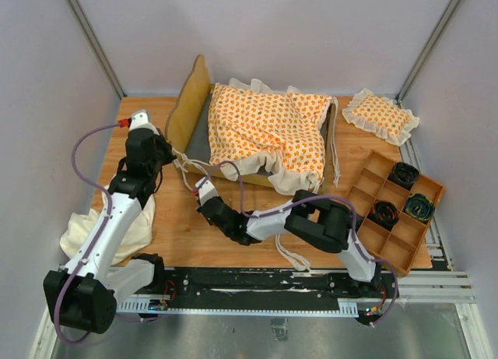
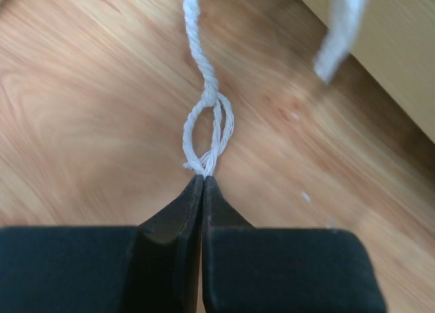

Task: Set up the pet bed
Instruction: Tie the ropes to the bed frame.

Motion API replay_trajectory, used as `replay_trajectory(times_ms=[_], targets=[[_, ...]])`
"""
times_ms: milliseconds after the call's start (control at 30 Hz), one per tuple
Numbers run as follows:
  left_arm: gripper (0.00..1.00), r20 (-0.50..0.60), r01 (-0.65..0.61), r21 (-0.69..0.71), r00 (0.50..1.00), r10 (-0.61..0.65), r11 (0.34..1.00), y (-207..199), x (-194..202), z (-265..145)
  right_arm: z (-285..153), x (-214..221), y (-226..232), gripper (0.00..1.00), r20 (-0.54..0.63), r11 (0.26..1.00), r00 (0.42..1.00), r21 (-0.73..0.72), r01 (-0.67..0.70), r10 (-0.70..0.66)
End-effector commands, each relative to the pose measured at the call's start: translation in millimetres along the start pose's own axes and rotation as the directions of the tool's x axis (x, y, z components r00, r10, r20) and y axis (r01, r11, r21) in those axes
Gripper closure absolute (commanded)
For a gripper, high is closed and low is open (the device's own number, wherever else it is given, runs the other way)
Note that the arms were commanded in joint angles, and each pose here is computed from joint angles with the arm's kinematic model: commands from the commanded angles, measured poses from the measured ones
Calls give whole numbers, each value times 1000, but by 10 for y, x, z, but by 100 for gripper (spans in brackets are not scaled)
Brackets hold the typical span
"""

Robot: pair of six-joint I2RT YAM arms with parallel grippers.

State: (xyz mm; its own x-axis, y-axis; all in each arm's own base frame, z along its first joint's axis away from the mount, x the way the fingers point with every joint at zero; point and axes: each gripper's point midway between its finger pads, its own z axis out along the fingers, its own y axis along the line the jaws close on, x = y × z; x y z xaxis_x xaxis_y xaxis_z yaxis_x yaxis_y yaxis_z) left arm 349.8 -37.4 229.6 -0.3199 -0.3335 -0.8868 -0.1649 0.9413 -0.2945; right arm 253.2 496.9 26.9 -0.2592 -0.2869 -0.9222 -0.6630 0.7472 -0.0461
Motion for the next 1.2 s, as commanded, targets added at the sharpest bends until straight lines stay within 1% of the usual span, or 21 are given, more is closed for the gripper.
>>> replay_trajectory(times_ms=[0, 67, 133, 233, 300, 367, 433, 500, 567, 633, 667, 733, 800, 833, 900, 933, 1000, 1067, 1100, 1167], targets=[[100, 48, 49, -181, 998, -41, 982, 417, -35, -62, -377, -13, -302, 100, -12, 996, 999, 67, 52, -51], [100, 41, 59, -218, 998, -52, 974, 542, 6, -86, -489, 61, -429, 100, -34, 995, 998, 87, 51, -49], [100, 46, 70, -253, 997, -60, 965, 652, 21, -120, -577, 77, -535, 100, -42, 995, 999, 93, 21, -17], [100, 27, 78, -284, 997, -73, 956, 741, 116, -161, -664, 128, -639, 100, -49, 996, 999, 93, 3, 2], [100, 7, 133, -313, 990, -138, 940, 796, 277, -186, -713, 60, -684, 100, -36, 995, 999, 96, -5, 9], [100, -10, 217, -353, 972, -236, 910, 873, 520, -217, -778, -15, -790, 100, -24, 992, 1000, 126, -16, 20], [100, 2, 277, -398, 953, -302, 874, 978, 685, -263, -844, -59, -913, 100, -19, 987, 999, 155, -40, 43], [100, 31, 309, -443, 944, -330, 842, 1098, 735, -308, -904, -54, -1032, 100, -22, 982, 997, 173, -74, 79], [100, 69, 328, -473, 939, -337, 818, 1179, 649, -347, -953, -6, -1102, 100, -28, 979, 994, 179, -97, 104], [100, 88, 315, -481, 946, -312, 818, 1205, 546, -345, -980, 37, -1128, 100, -30, 978, 993, 180, -108, 115], [100, 100, 308, -504, 949, -299, 807, 1254, 523, -346, -988, 59, -1124, 100, -31, 979, 993, 174, -110, 117], [100, 119, 305, -557, 950, -290, 772, 1362, 543, -347, -993, 74, -1123, 100, -29, 979, 992, 170, -115, 122], [100, 124, 317, -610, 944, -307, 726, 1476, 645, -373, -994, 63, -1127, 100, -26, 979, 992, 169, -116, 122], [94, 130, 326, -619, 940, -316, 714, 1501, 687, -376, -998, 42, -1130, 100, -21, 979, 992, 166, -117, 123], [76, 140, 348, -621, 931, -338, 702, 1521, 750, -377, -1010, -25, -1122, 100, -4, 980, 992, 155, -124, 126], [68, 137, 354, -615, 928, -347, 705, 1510, 768, -371, -1013, -51, -1110, 100, 1, 981, 992, 146, -128, 129], [55, 124, 361, -574, 926, -357, 735, 1433, 763, -327, -1004, -89, -1084, 100, 8, 983, 991, 130, -131, 131], [49, 99, 375, -503, 920, -379, 779, 1288, 759, -275, -990, -122, -1055, 100, 11, 984, 991, 116, -132, 131], [48, 78, 384, -454, 916, -394, 804, 1188, 762, -243, -982, -137, -1042, 100, 13, 985, 991, 111, -133, 132], [46, 0, 368, -286, 923, -384, 885, 886, 794, -155, -964, -165, -1035, 100, 18, 985, 991, 108, -133, 132]])
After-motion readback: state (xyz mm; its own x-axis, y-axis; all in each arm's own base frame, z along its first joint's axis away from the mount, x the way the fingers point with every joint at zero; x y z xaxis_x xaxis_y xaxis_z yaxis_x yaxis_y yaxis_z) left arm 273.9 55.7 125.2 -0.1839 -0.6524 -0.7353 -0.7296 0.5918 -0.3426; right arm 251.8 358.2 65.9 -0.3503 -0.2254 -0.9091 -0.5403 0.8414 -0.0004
